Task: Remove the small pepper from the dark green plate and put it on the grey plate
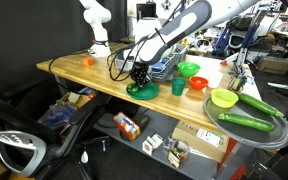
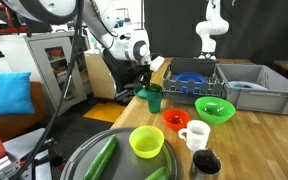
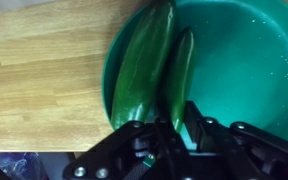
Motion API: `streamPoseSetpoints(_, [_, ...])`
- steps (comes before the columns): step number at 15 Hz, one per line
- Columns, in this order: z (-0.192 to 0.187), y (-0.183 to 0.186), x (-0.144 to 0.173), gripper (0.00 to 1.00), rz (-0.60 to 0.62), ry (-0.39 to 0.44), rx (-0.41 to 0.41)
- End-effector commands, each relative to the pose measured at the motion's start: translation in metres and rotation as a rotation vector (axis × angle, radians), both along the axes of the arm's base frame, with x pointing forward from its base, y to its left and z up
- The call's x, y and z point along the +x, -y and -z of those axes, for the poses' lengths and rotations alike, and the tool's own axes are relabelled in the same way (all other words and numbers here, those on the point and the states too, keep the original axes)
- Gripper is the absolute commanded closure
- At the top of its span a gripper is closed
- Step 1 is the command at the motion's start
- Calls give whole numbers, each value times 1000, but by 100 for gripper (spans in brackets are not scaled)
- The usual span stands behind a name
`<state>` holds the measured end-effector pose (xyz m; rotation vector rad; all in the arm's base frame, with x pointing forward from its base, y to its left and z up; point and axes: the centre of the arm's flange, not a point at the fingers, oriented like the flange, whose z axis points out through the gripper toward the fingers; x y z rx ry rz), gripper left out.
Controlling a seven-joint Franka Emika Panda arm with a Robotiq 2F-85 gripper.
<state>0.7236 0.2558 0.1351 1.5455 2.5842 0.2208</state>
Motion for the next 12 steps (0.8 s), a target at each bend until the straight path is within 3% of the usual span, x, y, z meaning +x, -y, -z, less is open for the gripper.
streamPoseSetpoints(1, [7, 8, 1, 95, 9, -26, -13])
streamPoseSetpoints(12, [-82, 18, -31, 95, 143, -4, 25])
